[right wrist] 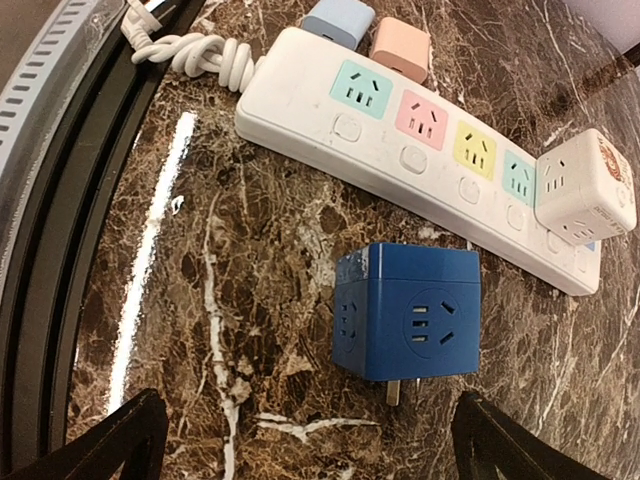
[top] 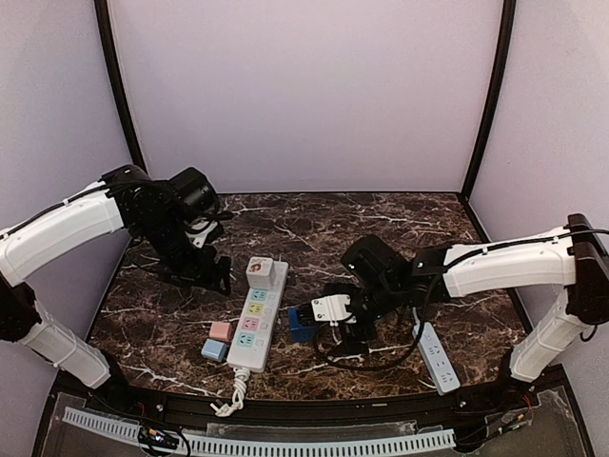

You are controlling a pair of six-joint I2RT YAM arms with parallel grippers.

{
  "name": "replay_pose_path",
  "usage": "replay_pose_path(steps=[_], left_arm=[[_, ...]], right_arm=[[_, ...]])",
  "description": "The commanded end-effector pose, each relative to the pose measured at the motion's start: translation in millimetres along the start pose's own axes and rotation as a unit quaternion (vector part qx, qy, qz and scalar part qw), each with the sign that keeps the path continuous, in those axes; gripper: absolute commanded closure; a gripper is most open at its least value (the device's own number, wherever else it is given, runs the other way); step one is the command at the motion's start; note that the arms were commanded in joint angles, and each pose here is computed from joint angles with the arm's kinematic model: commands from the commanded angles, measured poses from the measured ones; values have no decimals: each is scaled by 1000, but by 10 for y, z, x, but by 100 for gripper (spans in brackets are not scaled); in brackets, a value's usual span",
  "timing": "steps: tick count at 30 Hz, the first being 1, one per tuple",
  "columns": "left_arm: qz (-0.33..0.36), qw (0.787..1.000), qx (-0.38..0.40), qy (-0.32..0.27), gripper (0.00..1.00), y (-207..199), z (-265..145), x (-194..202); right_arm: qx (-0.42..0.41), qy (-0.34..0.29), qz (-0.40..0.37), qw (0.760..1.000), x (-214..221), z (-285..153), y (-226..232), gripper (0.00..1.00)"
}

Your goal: Insert the plug

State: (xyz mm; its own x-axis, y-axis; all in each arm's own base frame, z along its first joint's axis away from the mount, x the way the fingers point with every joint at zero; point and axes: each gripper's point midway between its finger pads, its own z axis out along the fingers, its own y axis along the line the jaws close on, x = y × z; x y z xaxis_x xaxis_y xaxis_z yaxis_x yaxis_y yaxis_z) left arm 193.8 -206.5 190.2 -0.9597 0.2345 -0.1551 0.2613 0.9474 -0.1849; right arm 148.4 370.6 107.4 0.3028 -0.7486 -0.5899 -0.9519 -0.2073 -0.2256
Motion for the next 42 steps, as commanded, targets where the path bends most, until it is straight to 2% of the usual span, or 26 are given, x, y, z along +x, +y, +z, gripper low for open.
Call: replay_pose_path(steps=[1,18,35,38,42], left_arm=[[-18,1000,9,-4,5,43,-46,118],[-10,1000,5,13,7,62,20,142],[-22,1000,10,16,9,129,-22,165],[-21,1000,14,15,9,135,-16,173],[-17,1000,12,13,9,154,-16,157]], right_arm=[[25,-3,-8,1000,-63,63,-235,1],[32,14,7,999,-44,364,-596,1],[-29,15,50,998,-63,655,-563,2],[-34,18,58,998,-28,666,-529,8],[-30,23,78,996,-15,696,-551,25]])
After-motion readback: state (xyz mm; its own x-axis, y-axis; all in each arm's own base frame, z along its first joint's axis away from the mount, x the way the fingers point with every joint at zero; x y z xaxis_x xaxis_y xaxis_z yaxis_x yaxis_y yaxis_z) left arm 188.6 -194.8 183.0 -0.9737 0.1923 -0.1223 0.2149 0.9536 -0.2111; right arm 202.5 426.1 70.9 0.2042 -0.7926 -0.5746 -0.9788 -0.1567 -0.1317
